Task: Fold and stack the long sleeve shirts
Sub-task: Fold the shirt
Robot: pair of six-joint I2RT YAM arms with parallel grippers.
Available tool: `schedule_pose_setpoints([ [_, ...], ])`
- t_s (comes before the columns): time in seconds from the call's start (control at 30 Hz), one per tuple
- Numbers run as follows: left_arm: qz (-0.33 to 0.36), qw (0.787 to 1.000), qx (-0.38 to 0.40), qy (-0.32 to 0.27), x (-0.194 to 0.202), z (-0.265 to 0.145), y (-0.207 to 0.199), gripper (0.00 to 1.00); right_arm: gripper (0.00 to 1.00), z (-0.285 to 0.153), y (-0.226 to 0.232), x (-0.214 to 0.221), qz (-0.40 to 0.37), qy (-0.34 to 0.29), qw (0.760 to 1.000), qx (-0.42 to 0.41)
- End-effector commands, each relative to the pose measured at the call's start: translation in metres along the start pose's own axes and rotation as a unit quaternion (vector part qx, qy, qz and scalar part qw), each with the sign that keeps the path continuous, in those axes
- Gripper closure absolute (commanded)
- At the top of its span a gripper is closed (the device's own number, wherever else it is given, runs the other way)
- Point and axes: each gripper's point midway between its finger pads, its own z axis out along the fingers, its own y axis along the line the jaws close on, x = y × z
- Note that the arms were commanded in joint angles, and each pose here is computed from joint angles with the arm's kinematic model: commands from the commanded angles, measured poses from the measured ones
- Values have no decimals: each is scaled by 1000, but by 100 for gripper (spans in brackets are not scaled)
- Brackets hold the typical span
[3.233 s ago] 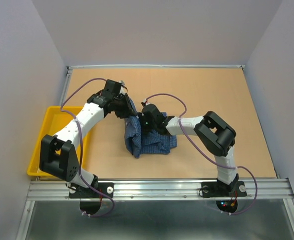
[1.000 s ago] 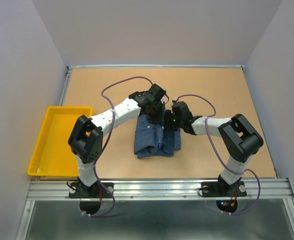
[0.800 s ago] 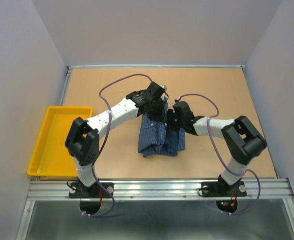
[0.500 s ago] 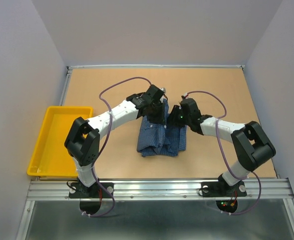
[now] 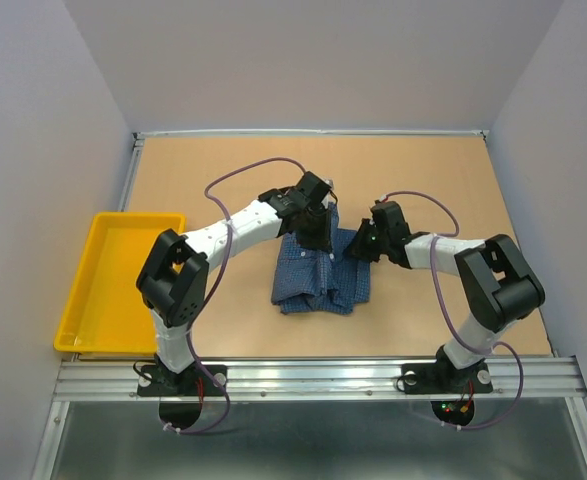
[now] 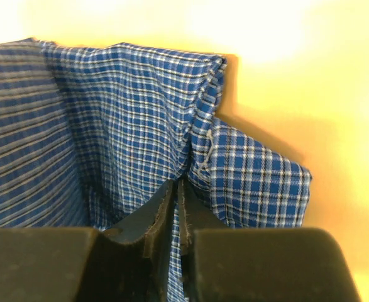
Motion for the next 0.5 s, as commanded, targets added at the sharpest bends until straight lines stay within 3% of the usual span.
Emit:
schedule_pose_setpoints([
  [0.0, 13, 1000, 23, -12, -12, -3, -18, 94, 89, 6, 6, 0, -2, 4, 1000, -17],
  [0.13, 14, 999, 28, -11, -14, 1, -25, 90, 90, 10, 4, 2, 0, 9, 1000, -18],
  [0.37, 36, 998, 54, -13, -9, -7, -47, 73, 89, 10, 0, 4, -4, 7, 1000, -15],
  [0.47, 37, 997, 74, -4, -2, -11, -54, 70, 89, 10, 3, 2, -6, 4, 1000, -17],
])
